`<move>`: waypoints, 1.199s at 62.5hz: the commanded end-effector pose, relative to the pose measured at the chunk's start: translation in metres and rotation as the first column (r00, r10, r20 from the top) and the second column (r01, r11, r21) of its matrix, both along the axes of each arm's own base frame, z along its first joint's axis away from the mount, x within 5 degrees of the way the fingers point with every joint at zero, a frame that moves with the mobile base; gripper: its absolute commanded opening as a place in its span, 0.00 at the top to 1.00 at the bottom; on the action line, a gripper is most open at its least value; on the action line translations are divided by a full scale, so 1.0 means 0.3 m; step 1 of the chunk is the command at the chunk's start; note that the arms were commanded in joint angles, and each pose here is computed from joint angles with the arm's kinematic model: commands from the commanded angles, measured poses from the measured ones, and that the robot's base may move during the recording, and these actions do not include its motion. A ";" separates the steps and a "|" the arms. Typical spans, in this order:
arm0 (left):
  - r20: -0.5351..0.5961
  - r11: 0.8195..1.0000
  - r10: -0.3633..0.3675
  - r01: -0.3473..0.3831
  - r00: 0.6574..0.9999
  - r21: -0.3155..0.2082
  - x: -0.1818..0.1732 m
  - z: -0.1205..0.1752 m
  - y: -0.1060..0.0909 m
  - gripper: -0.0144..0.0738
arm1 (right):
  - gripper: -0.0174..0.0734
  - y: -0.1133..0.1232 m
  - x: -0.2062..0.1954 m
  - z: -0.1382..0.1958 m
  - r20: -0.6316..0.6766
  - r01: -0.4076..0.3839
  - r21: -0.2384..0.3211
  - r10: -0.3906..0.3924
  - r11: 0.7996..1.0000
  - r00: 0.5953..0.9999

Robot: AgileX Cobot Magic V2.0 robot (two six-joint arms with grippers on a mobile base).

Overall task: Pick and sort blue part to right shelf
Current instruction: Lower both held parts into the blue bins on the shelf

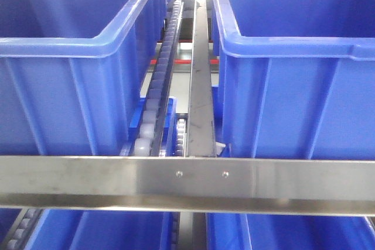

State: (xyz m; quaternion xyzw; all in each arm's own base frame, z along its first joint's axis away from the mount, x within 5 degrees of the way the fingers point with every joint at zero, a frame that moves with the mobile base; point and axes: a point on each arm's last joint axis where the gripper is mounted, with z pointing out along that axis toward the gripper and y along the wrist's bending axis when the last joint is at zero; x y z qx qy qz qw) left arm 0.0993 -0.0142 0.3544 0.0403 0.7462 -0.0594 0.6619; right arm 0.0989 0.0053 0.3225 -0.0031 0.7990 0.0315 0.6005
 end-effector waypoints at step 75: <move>0.138 1.000 0.005 -0.001 0.990 -0.025 -0.002 0.066 0.001 0.52 | 0.39 -0.003 0.007 0.059 0.121 0.008 0.000 -0.008 1.000 0.993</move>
